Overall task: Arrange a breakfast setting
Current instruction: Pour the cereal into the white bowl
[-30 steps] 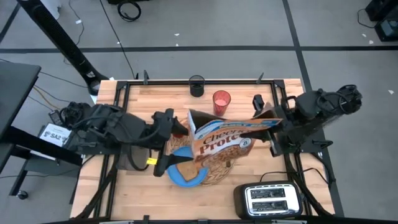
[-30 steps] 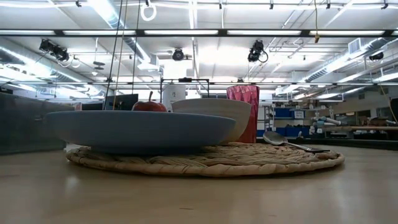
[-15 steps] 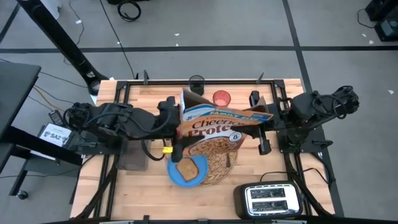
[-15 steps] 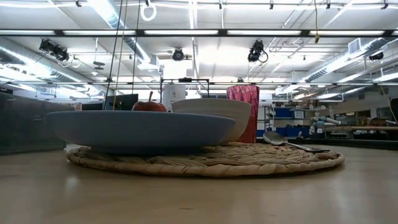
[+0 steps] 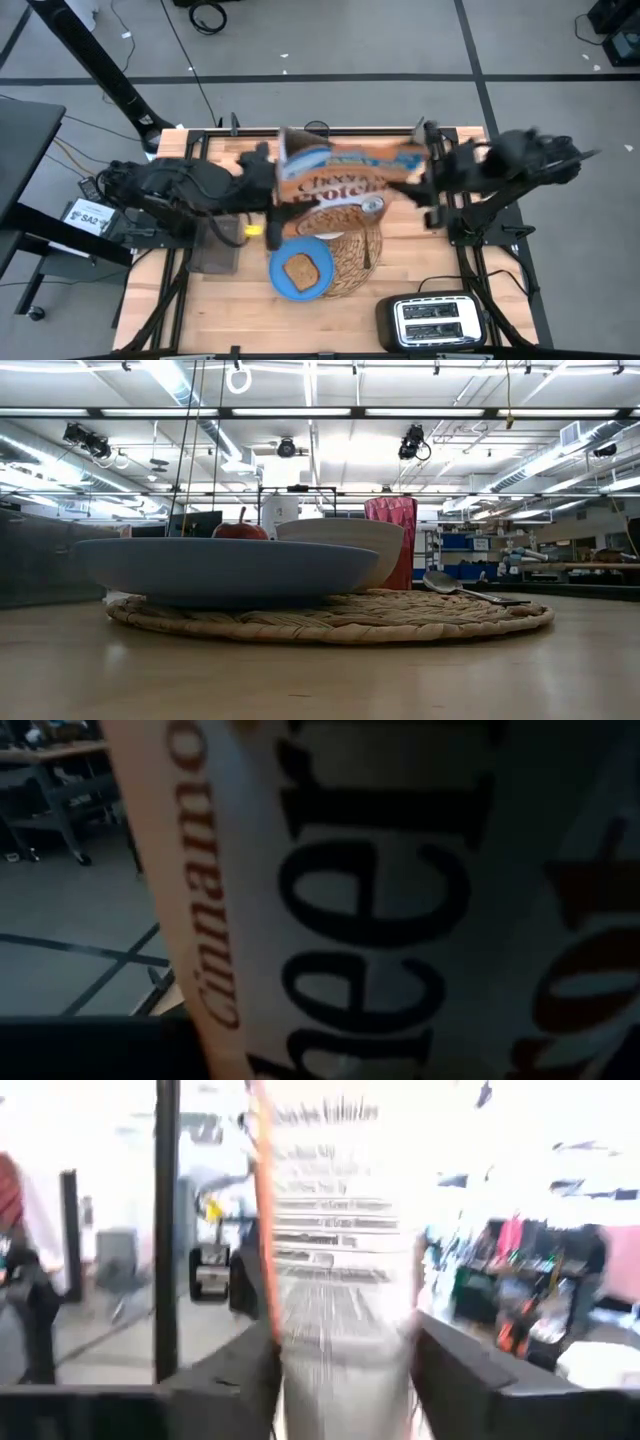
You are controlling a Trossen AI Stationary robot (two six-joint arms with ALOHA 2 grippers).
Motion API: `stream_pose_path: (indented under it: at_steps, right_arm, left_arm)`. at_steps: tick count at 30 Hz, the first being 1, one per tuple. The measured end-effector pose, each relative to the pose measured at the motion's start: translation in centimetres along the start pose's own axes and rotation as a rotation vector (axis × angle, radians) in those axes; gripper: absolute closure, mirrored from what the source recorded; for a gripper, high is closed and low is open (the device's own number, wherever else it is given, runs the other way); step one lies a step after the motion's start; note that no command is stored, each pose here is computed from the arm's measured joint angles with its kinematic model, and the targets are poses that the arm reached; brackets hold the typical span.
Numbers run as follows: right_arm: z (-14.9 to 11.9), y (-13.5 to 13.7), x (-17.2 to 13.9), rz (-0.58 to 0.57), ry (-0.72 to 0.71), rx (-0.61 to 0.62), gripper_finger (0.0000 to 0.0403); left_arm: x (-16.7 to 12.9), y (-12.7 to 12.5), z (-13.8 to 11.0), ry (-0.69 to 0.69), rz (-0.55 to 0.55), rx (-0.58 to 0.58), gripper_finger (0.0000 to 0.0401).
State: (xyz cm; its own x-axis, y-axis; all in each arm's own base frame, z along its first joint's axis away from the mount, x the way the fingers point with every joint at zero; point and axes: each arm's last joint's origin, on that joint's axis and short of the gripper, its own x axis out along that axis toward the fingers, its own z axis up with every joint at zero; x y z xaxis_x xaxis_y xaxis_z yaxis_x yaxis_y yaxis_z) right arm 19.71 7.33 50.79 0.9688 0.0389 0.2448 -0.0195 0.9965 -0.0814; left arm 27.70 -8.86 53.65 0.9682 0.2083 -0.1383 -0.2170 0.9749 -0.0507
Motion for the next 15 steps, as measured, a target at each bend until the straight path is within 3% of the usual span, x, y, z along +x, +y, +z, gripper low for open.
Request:
stream_pose_path:
  at_steps: [4, 8, 12, 15]
  right_arm:
    - [1.6, -1.2, -2.3, -0.024, -0.041, 0.006, 0.013]
    - [0.9, -1.3, -2.9, -0.008, 0.054, 0.028, 0.0078]
    - [-1.2, -0.5, -1.8, -0.012, 0.188, 0.056, 0.0069]
    - [-2.8, 0.0, -0.5, -0.044, 0.203, 0.048, 0.0076]
  left_arm:
    - [-3.3, 1.9, 1.6, -0.059, 0.013, -0.017, 0.022]
    - [-5.8, 3.4, 3.0, -0.139, 0.013, 0.02, 0.0229]
    - [-6.8, 4.1, 4.5, -0.257, 0.01, 0.071, 0.023]
    - [-6.9, 4.6, 5.5, -0.355, -0.025, 0.082, 0.023]
